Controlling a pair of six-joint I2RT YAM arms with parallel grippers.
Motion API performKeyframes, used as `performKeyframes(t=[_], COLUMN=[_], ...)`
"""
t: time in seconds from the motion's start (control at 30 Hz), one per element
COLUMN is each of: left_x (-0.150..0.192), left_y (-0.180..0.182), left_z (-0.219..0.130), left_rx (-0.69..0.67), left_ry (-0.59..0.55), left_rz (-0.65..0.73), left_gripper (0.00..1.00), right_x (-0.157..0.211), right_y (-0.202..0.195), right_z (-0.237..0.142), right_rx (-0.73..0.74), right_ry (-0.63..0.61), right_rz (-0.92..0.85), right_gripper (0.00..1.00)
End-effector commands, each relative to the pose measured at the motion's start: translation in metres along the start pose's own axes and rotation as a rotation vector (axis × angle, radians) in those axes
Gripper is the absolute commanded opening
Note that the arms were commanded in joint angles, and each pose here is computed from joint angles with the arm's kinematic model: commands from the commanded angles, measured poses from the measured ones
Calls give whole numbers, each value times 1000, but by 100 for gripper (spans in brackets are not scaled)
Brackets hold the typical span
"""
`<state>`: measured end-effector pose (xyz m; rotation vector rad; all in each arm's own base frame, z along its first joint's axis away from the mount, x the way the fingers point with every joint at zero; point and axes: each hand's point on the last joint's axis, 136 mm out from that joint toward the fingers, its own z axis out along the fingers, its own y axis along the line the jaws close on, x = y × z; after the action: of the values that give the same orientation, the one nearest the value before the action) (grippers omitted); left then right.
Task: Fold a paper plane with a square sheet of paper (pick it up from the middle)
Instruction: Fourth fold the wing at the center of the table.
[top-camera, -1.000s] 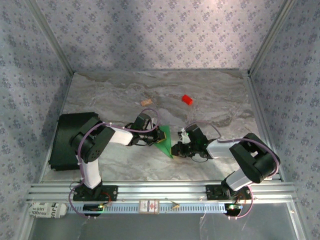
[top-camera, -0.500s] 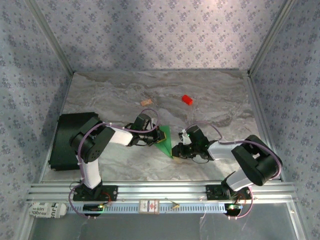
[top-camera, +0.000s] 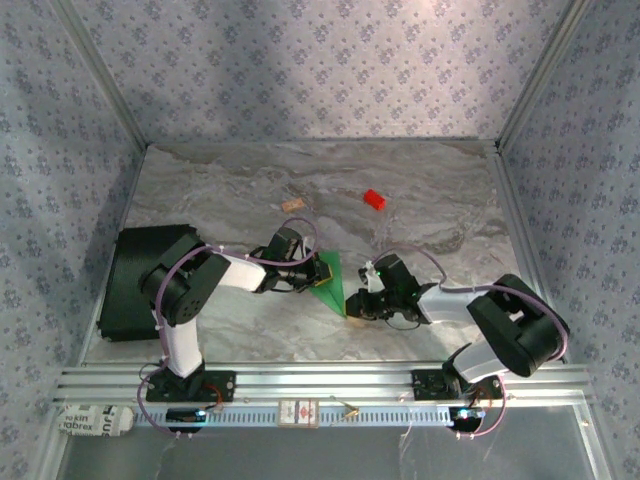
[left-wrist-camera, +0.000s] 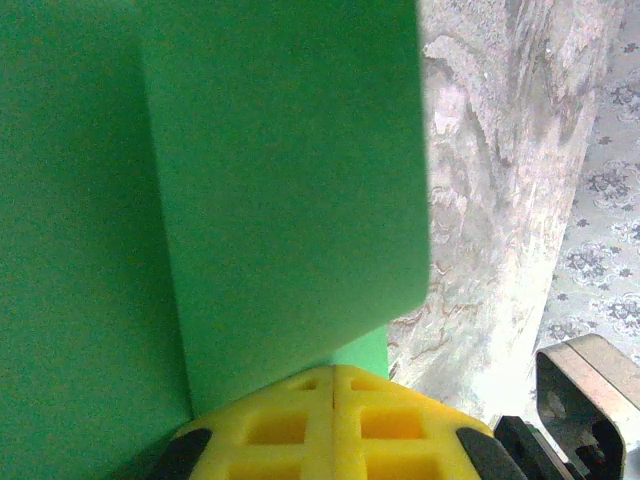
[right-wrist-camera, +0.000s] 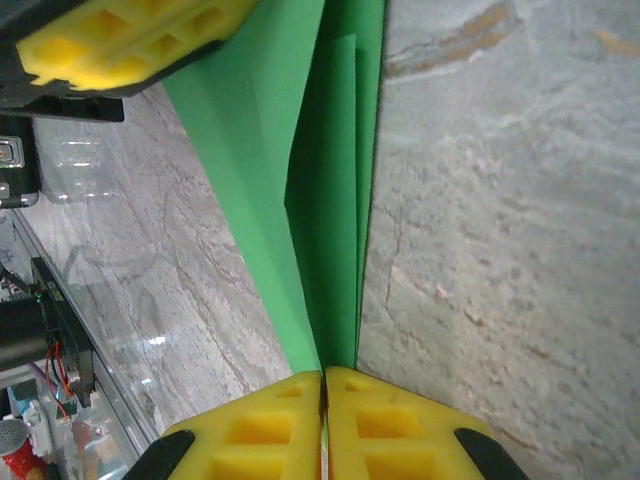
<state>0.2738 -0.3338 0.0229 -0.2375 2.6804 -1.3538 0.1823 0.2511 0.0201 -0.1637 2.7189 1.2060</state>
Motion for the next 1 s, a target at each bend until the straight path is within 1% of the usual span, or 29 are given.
performKeyframes(t=[0.0,0.13,0.3,0.37,0.43,0.5,0.63,0.67,0.73,0.8,0.9,0.97], left_x=[6,6,5,6,5,6,6,6,5,6,6,6], left_y=[33,32,31,32,32,31,33,33,33,33,33,33], left_z=[0,0,-1,0,0,0,0,0,0,0,0,0], left_rx=[-99,-98,-96,-98,-97,-97,-100,-100,-99,-100,-100,-99], left_ry=[2,0,-1,0,-1,0,0,-1,-2,-1,-1,-1], left_rz=[-50,-49,-48,-48,-49,-47,-49,-50,-51,-50,-49,-49], left_gripper=[2,2,2,2,2,2,2,2,2,1,1,1], right_x=[30,34,39,40,42,45,49,50,50,51,53,55], right_y=[-23,-25,-27,-28,-28,-30,-32,-32,-35,-36,-36,-36], right_z=[-2,-1,-2,-2,-3,-3,-3,-4,-5,-5,-5,-5], right_rx=[86,93,104,110,114,121,128,131,152,154,150,146], right_ry=[90,111,127,129,138,147,159,164,164,167,173,176], right_rz=[39,37,41,36,32,32,35,33,37,36,38,38], right_gripper=[8,4,10,11,10,6,5,5,10,10,4,3])
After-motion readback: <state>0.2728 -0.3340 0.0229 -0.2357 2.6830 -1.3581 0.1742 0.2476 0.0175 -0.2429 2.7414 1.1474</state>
